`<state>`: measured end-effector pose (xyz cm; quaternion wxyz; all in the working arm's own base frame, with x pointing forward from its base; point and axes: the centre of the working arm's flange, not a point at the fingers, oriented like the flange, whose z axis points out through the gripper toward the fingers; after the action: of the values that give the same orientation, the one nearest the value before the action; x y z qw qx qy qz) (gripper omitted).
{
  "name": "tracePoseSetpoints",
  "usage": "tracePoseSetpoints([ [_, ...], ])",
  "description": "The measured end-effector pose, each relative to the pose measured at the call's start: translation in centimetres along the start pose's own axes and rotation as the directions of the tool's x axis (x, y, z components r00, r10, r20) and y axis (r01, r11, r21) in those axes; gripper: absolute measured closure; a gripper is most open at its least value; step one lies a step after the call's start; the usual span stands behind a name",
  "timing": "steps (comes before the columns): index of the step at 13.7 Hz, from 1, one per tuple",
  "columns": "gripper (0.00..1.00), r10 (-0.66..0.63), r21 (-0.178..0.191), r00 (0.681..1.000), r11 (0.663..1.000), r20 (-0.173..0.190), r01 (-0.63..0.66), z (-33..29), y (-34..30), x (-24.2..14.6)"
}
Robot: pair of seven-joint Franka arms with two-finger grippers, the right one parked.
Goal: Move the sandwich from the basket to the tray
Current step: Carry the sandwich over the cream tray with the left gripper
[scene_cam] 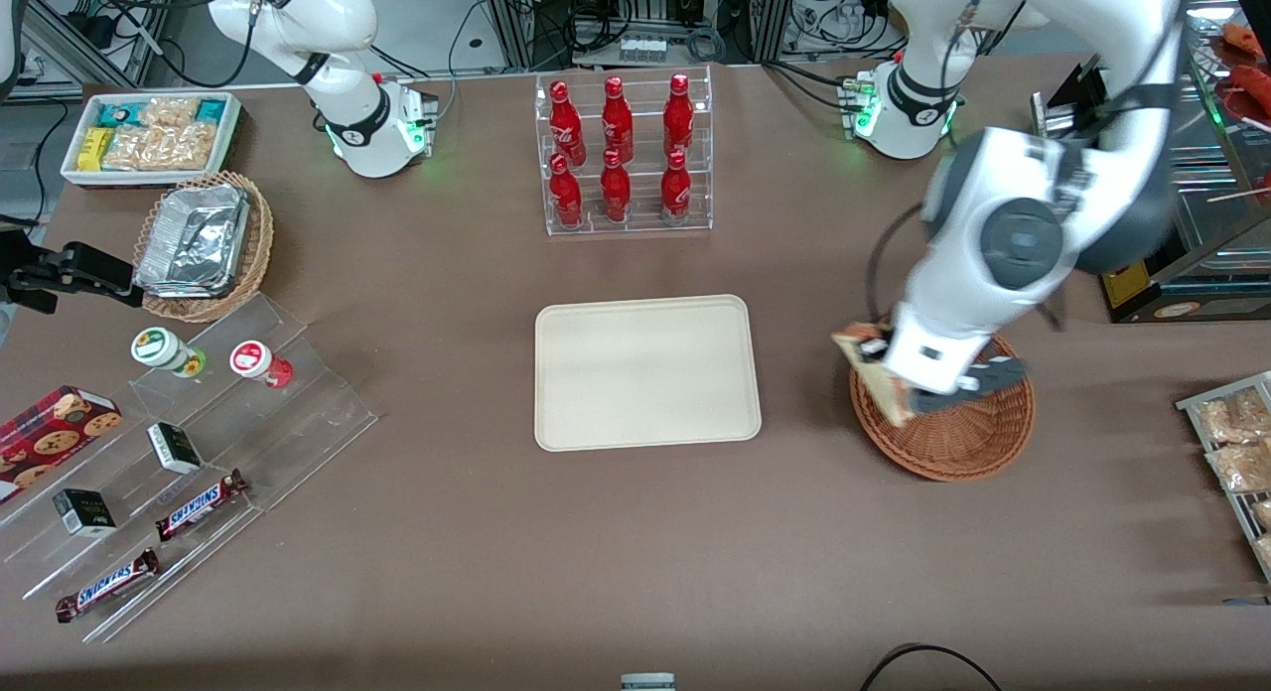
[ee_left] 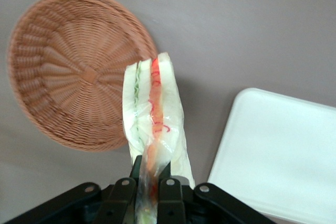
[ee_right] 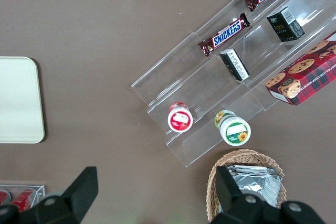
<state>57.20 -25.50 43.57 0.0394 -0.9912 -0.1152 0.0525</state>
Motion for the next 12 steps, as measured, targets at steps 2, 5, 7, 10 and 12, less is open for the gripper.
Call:
tracePoseSetpoints([
  [2, 0.86, 0.085, 0.012, 0.996, 0.996, 0.004, -0.085, 1.2, 5.3, -2.9],
  [5, 0.86, 0.133, 0.03, 0.991, 0.991, 0.012, -0.133, 3.8, 12.9, -6.8],
  [7, 0.86, 0.175, 0.019, 0.985, 0.984, -0.003, -0.175, 6.1, 17.1, -9.0],
  [10, 0.86, 0.238, 0.009, 0.971, 0.971, -0.004, -0.238, 9.9, 21.2, -12.1],
  [12, 0.86, 0.262, -0.006, 0.965, 0.965, -0.02, -0.262, 12.0, 23.3, -13.8],
])
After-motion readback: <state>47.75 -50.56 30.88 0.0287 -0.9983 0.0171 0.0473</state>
